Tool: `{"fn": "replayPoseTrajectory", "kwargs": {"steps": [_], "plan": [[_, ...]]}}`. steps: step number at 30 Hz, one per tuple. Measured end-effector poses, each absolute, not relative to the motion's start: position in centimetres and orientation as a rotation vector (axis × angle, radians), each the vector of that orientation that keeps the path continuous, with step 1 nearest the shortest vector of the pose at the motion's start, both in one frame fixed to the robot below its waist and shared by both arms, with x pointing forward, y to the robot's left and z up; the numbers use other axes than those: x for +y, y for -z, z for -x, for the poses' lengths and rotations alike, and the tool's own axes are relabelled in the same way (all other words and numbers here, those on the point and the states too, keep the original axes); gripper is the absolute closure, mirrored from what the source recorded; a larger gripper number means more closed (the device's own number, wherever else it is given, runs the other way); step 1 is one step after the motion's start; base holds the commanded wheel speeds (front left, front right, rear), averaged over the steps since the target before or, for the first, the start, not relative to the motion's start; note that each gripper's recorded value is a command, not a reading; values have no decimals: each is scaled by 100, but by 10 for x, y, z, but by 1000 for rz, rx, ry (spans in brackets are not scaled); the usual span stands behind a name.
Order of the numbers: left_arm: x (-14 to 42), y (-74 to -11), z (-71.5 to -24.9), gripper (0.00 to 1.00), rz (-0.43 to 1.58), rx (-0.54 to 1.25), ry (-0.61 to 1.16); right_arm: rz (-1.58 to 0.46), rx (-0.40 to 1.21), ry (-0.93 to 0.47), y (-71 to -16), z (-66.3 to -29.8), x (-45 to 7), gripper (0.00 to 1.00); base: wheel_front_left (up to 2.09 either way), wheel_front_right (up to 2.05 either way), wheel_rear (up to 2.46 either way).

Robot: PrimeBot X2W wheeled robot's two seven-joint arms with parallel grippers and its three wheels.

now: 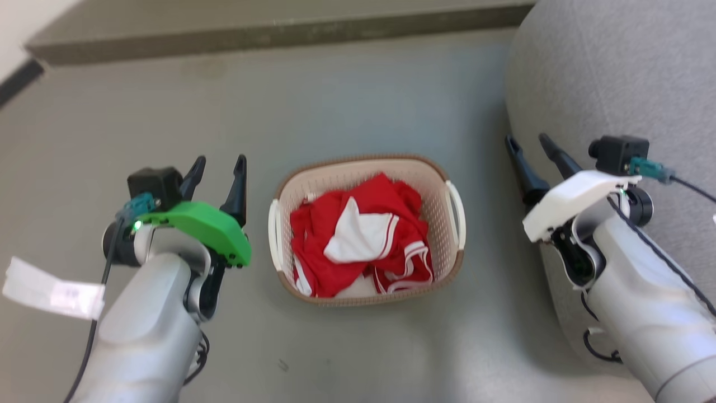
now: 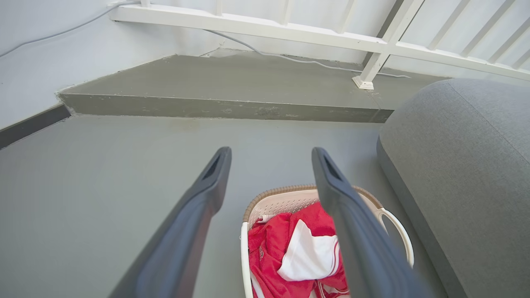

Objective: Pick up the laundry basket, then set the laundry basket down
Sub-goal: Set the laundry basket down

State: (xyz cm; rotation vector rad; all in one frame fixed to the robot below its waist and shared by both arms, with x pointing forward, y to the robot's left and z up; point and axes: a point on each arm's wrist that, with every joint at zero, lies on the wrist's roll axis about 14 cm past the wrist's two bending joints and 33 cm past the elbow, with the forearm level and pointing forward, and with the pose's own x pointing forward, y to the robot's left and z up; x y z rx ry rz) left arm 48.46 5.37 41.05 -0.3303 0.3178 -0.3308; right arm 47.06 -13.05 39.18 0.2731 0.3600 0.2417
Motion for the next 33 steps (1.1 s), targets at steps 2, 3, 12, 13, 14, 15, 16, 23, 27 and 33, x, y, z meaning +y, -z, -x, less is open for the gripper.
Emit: {"fn": "replayPoseTrajectory", "kwargs": {"steps": [2,3,12,13,14,15,16,23,27,33], "plan": [[57,-422,-480,0,340,287,320,-267,337,-243,-401,-465,-132,0,0,0,0],[59,-427,-478,0,340,272,314,-262,325,-246,-405,-463,-132,0,0,0,0],[70,-463,-439,0,361,171,290,-286,194,-214,-449,-435,-143,0,0,0,0],[72,-467,-436,0,366,157,286,-285,180,-208,-453,-431,-145,0,0,0,0],[73,-471,-433,0,365,144,284,-281,167,-200,-456,-428,-147,0,0,0,0],[75,-476,-430,0,365,127,281,-284,153,-197,-460,-425,-148,0,0,0,0],[78,-481,-427,0,363,111,275,-289,136,-195,-465,-422,-148,0,0,0,0],[87,-505,-407,0,335,24,274,-287,54,-187,-489,-404,-145,0,0,0,0],[88,-507,-397,0,318,9,278,-276,56,-196,-486,-392,-141,0,0,0,0],[92,-507,-389,0,304,-2,266,-246,43,-181,-487,-384,-145,0,0,0,0]]}}
